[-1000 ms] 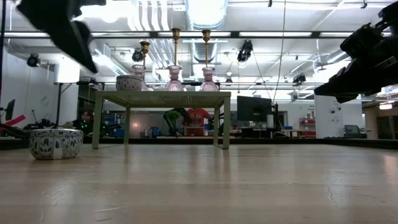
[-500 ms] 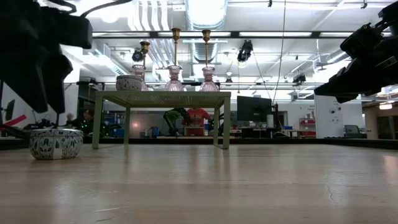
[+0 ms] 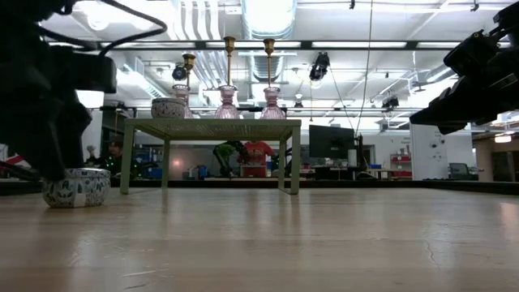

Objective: Pick & Place candle stick holders
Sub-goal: Put the green scented candle on the shelf

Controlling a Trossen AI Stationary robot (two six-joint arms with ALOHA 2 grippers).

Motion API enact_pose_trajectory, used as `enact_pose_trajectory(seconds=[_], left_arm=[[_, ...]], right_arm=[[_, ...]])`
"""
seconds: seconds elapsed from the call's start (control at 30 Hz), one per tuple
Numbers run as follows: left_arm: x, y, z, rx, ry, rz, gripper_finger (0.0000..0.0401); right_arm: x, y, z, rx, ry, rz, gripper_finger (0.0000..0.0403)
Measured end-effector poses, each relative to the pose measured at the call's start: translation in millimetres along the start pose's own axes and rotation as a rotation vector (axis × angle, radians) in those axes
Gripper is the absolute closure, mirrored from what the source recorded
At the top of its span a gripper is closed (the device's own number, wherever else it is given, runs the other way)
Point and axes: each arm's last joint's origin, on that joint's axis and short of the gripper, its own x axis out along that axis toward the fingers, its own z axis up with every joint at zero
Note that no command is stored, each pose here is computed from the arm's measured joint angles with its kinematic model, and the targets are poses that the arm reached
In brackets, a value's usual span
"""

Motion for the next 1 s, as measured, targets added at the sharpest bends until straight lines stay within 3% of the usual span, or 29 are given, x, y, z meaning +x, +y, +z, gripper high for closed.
enact_pose_trajectory(seconds=[0.47,0.8,1.0], left_arm=[[6.6,-1.7,0.3,-0.032,-0.062,-0.052,0.0042],[6.6,-1.6,0.1,-0.055,-0.061,-0.050,0.0100],[9.8,-2.6,0.9,-0.061,-0.084,-0.029,0.0087]], right_arm=[[0.0,0.0,0.0,0.000,0.000,0.000,0.0394],[0.0,0.0,0.0,0.000,0.000,0.000,0.0394],[0.0,0.0,0.0,0.000,0.000,0.001,0.0394]])
